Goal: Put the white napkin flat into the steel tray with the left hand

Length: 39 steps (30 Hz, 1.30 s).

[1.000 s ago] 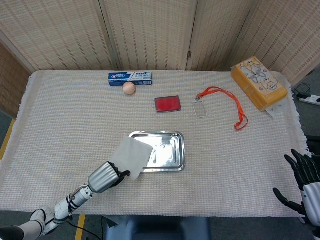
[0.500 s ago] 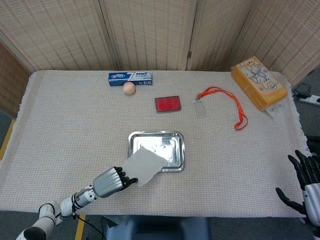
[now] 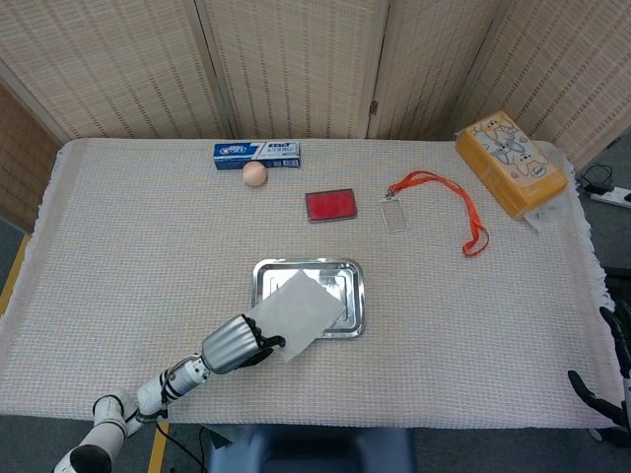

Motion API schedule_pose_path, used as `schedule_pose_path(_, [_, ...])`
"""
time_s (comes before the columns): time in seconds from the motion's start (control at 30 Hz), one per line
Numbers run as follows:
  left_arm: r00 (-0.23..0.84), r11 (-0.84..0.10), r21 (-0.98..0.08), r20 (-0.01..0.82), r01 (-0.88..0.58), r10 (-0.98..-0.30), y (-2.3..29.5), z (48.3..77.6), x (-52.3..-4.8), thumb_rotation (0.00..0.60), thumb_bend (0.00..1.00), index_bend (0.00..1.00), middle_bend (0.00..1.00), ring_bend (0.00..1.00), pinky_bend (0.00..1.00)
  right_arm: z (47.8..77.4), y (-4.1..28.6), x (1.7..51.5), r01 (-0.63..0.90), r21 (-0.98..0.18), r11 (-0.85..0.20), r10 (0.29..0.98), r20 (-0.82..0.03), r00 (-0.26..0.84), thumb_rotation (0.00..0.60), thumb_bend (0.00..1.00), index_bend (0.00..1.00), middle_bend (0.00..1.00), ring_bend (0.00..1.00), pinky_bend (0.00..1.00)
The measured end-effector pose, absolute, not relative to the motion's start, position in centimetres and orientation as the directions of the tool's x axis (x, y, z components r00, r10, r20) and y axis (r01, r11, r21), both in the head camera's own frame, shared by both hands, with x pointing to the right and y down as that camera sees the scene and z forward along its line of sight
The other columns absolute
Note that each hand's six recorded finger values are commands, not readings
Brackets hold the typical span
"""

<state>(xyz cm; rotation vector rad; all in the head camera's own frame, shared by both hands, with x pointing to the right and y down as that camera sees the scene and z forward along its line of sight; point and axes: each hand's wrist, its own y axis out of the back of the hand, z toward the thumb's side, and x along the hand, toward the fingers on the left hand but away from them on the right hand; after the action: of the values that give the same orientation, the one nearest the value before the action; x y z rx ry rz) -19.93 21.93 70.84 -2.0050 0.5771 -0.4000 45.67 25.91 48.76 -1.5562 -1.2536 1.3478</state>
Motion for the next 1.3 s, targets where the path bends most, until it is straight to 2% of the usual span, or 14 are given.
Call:
schedule_pose_path(0.23, [0.775, -0.426, -0.864, 0.069, -0.268, -0.628, 20.0, 71.8, -19.4, 0.600, 0.61, 0.43, 1.00, 1.00, 1.00, 48.7, 26.2, 46.9, 0.203, -0.941, -0.270, 0.955, -0.288, -0.065, 0.600, 0.31, 0.00, 0.00, 0.00, 0.00])
schedule_pose_path(0.57, [0.740, -0.498, -0.852, 0.229, -0.162, -0.632, 19.9, 75.3, -18.6, 0.600, 0.60, 0.31, 1.00, 1.00, 1.00, 48.4, 26.3, 47.2, 0.204, -0.943, -0.263, 0.956, -0.283, -0.074, 0.600, 0.31, 0.00, 0.00, 0.00, 0.00])
schedule_pose_path(0.97, [0.700, -0.464, -0.875, 0.243, -0.142, -0.672, 18.7, 75.3, -20.4, 0.600, 0.59, 0.20, 1.00, 1.00, 1.00, 48.7, 26.3, 47.1, 0.202, -0.940, -0.275, 0.954, -0.293, -0.067, 0.600, 0.31, 0.00, 0.00, 0.00, 0.00])
schedule_pose_path(1.2, [0.662, -0.473, -0.878, 0.312, -0.074, -0.682, 18.4, 76.3, -21.9, 0.600, 0.56, 0.05, 1.00, 1.00, 1.00, 48.2, 26.8, 46.8, 0.198, -0.943, -0.269, 0.957, -0.284, -0.054, 0.600, 0.31, 0.00, 0.00, 0.00, 0.00])
schedule_pose_path(1.3, [0.652, -0.459, -0.888, 0.327, -0.036, -0.684, 18.3, 76.3, -22.4, 0.600, 0.55, 0.04, 1.00, 1.00, 1.00, 48.0, 27.1, 46.7, 0.199, -0.943, -0.268, 0.958, -0.283, -0.048, 0.600, 0.31, 0.00, 0.00, 0.00, 0.00])
